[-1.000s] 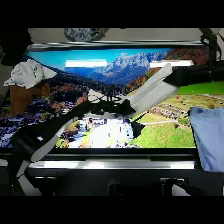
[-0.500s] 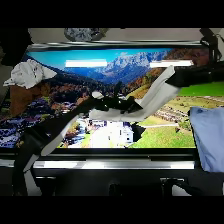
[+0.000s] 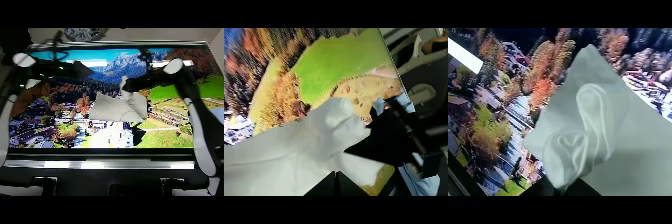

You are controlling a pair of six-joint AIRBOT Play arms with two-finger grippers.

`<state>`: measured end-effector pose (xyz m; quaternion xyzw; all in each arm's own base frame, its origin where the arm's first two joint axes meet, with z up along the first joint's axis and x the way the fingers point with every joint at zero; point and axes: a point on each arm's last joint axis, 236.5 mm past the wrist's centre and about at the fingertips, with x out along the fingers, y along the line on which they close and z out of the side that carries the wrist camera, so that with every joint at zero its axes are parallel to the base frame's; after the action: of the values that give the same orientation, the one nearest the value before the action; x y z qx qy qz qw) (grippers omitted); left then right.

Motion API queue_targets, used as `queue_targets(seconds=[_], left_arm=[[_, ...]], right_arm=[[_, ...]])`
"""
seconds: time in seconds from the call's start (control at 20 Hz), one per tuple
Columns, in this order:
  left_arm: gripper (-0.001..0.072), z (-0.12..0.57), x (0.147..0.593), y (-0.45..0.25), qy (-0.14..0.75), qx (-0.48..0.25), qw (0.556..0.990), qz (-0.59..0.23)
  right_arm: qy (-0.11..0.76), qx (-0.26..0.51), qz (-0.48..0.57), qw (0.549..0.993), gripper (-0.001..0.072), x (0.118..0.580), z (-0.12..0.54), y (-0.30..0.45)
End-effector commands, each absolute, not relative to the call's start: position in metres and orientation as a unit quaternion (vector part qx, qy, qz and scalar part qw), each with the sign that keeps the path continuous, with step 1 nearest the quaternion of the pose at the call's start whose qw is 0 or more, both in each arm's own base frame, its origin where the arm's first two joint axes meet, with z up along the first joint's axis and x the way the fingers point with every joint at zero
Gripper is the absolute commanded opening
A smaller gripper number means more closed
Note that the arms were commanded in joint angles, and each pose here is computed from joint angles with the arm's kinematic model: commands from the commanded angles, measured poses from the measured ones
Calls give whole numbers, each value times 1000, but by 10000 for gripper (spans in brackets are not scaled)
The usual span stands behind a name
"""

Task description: Fold the shirts.

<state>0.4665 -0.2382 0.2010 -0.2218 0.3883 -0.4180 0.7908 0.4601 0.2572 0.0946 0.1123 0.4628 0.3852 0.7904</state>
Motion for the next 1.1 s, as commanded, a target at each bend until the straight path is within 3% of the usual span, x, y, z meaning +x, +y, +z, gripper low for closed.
queue_targets(seconds=[0.0,0.1,0.15,0.25,0.45,0.7,0.8,0.9,1.05], left_arm=[[32,251,462,-169,340,-214,837,-371],[32,266,456,-162,325,-210,846,-368],[32,269,453,-163,323,-208,846,-369],[32,267,448,-168,331,-203,841,-378],[33,262,443,-167,344,-196,836,-380],[33,241,449,-150,363,-157,852,-343],[33,240,449,-149,364,-154,853,-340],[33,240,450,-149,364,-154,853,-341],[33,240,450,-149,364,-154,853,-340]], right_arm=[[472,165,405,766,41,461,53,333],[485,186,394,758,41,460,29,358],[485,191,386,761,106,462,18,369],[486,197,376,764,697,463,1,384],[518,128,378,756,688,457,-7,336],[630,26,255,733,687,447,-13,127],[673,65,198,710,670,433,-30,68],[661,164,211,701,614,433,-45,75],[644,258,232,682,611,440,-75,108]])
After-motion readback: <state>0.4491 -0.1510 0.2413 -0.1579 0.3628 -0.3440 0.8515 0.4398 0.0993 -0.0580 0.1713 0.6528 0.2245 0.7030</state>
